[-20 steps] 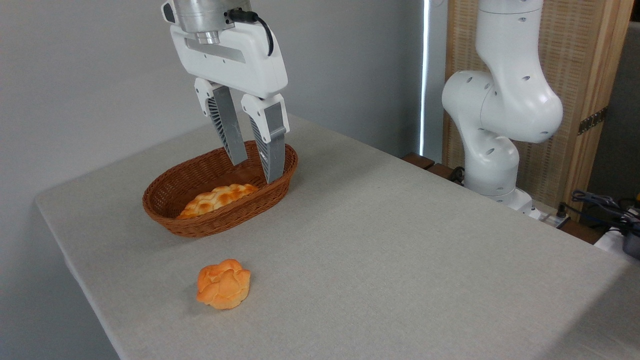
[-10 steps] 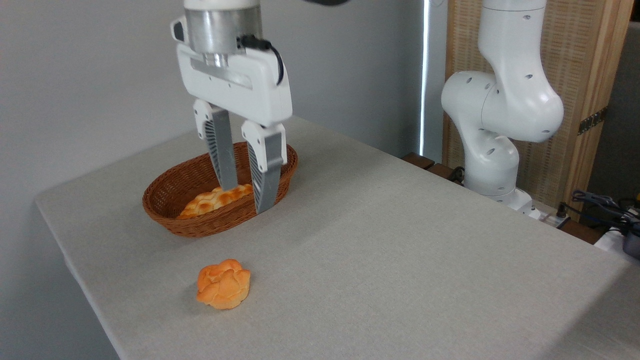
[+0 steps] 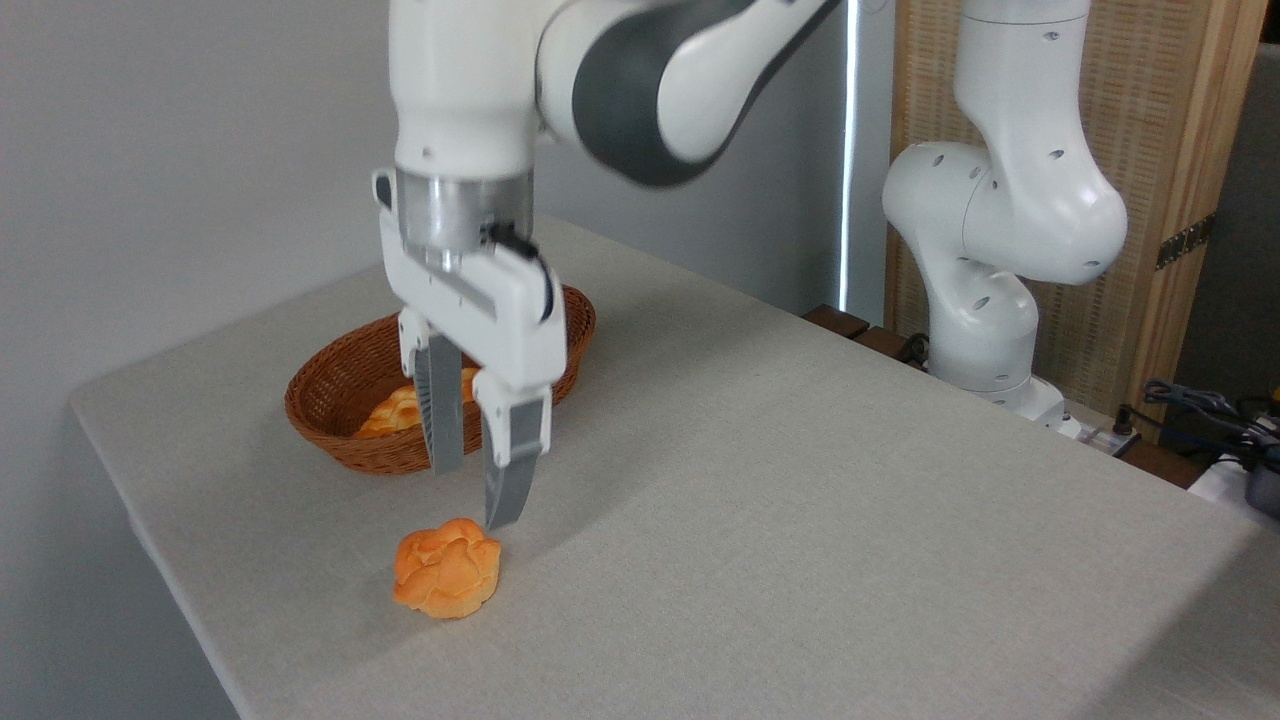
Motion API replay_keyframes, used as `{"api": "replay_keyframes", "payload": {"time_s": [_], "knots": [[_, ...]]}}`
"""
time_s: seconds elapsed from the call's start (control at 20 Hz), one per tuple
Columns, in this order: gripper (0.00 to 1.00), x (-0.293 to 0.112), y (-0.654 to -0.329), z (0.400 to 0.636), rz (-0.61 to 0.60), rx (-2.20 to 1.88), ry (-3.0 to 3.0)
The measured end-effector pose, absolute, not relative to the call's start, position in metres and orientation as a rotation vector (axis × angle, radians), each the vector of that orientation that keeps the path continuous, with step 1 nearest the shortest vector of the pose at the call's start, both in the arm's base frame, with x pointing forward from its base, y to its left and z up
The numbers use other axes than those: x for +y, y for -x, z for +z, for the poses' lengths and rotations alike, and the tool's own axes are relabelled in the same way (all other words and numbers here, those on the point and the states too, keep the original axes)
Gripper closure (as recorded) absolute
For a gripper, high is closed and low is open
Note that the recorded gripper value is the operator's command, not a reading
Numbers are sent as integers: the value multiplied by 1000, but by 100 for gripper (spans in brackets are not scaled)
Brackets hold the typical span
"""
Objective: Put bread into the basket
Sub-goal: 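Lower the open gripper over the orange bread roll on the table, then close the gripper on the orange bread roll and lift it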
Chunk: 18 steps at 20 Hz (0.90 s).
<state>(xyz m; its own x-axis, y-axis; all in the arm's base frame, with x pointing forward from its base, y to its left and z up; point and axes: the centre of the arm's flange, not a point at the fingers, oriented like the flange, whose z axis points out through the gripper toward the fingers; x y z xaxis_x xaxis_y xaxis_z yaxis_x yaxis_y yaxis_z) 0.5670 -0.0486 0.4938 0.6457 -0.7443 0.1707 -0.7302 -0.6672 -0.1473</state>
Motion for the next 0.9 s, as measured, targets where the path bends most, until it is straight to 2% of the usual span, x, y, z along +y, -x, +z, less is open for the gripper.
{"api": "replay_keyframes", "payload": {"time_s": [0.1,0.3,0.7,0.75,0.9], "knots": [[0,-59,-572,473,-326,1298,2776],[0,-77,-578,450,-306,1348,2770],[1,-79,-586,428,-305,1377,2760],[8,-79,-587,425,-308,1377,2760],[52,-80,-591,416,-317,1378,2759]]}}
